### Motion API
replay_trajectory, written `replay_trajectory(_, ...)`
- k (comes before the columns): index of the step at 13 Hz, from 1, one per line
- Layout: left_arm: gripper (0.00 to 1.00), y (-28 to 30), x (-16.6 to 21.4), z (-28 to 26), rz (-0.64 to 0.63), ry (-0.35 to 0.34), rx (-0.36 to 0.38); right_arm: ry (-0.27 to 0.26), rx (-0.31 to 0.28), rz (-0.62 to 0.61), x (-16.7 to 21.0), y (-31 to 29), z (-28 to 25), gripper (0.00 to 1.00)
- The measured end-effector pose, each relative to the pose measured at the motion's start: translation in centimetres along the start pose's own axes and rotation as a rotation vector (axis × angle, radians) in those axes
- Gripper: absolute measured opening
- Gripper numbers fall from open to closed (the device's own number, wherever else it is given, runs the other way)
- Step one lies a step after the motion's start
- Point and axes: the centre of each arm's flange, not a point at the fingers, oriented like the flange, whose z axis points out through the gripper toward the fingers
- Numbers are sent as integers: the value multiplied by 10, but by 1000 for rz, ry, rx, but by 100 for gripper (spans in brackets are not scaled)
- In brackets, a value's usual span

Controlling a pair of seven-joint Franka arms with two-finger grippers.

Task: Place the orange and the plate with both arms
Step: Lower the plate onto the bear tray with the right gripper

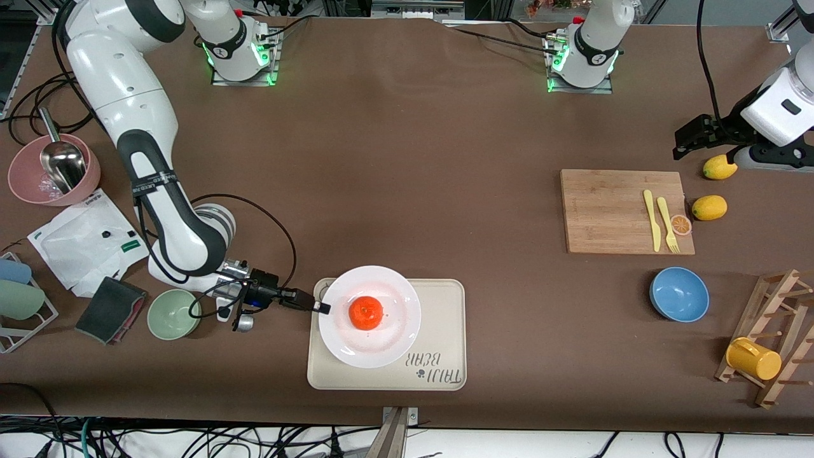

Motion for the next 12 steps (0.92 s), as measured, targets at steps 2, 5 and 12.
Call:
replay_trajectory(2,100,0,0,1,0,-2,0,6,-10,0,-2,3,8,5)
replay_trajectory(5,100,0,1,2,0,-3,0,16,-33,-2,-7,12,18,5)
replay_trajectory(12,100,0,1,2,0,-3,0,50,-55,-2,-4,30,33,5)
